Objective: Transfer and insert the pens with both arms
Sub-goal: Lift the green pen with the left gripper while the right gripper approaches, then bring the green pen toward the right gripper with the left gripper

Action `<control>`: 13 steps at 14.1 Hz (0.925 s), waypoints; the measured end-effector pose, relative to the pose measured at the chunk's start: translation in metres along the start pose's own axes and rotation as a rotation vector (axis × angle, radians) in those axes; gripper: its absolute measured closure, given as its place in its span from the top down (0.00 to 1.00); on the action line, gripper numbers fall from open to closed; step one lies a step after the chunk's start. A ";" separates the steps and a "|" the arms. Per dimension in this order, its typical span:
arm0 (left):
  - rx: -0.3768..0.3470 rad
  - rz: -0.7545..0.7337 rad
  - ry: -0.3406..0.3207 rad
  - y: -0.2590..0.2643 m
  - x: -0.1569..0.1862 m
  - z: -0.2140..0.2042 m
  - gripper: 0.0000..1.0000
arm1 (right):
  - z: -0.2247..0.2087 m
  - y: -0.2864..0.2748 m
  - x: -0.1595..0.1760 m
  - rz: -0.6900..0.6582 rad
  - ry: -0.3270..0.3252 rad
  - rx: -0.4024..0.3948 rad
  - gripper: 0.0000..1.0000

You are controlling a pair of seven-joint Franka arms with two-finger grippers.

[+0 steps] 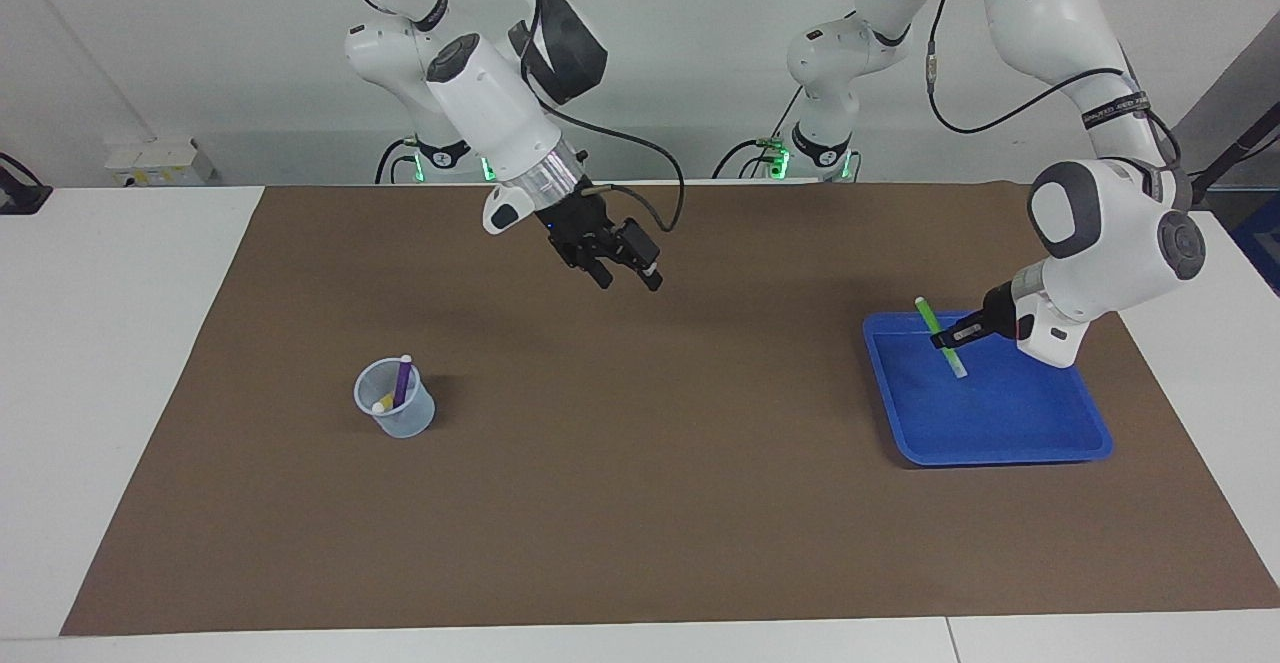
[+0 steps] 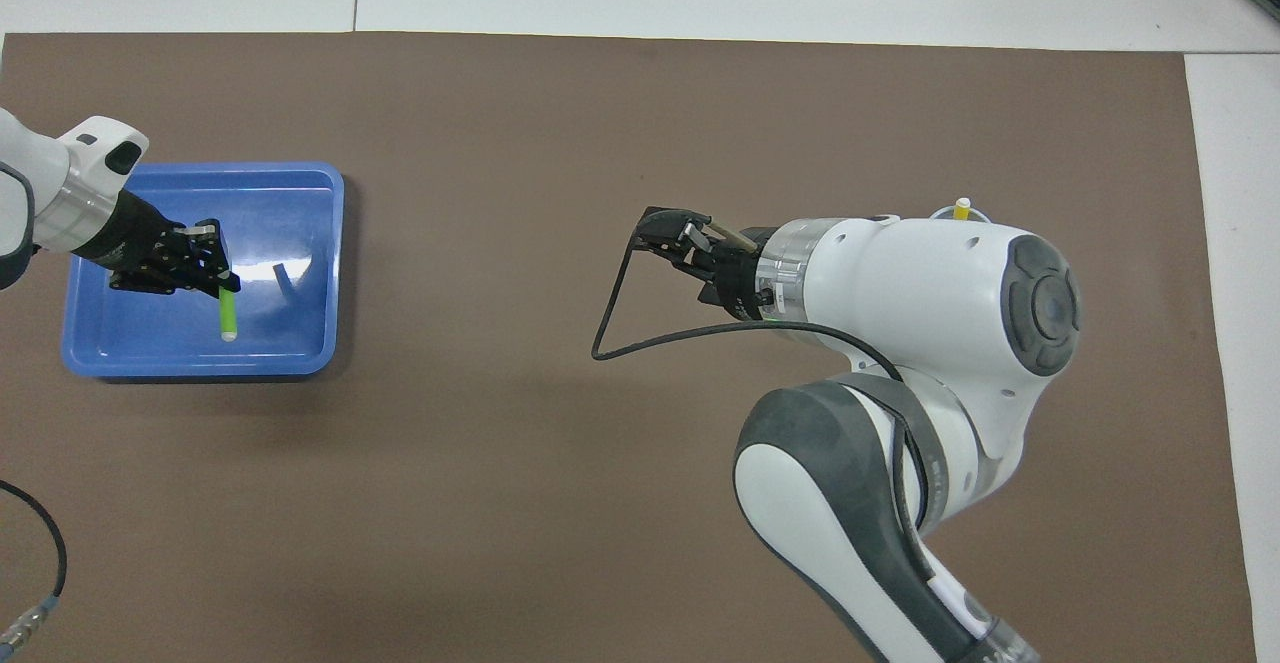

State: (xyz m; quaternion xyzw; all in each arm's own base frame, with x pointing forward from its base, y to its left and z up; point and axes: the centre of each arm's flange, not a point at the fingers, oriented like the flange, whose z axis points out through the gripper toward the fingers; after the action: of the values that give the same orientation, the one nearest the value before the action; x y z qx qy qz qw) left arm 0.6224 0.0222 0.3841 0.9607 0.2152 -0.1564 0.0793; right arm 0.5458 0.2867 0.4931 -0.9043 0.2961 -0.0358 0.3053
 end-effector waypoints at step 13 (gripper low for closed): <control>-0.123 -0.396 -0.255 0.074 -0.060 0.024 0.17 | 0.014 -0.007 -0.015 0.245 -0.059 0.117 1.00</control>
State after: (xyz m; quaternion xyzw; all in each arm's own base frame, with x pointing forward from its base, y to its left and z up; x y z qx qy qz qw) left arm 0.5975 -0.0725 0.3881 0.8656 0.3968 -0.2754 0.1320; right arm 0.5402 0.3066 0.4874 -0.8426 0.3928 0.0110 0.3683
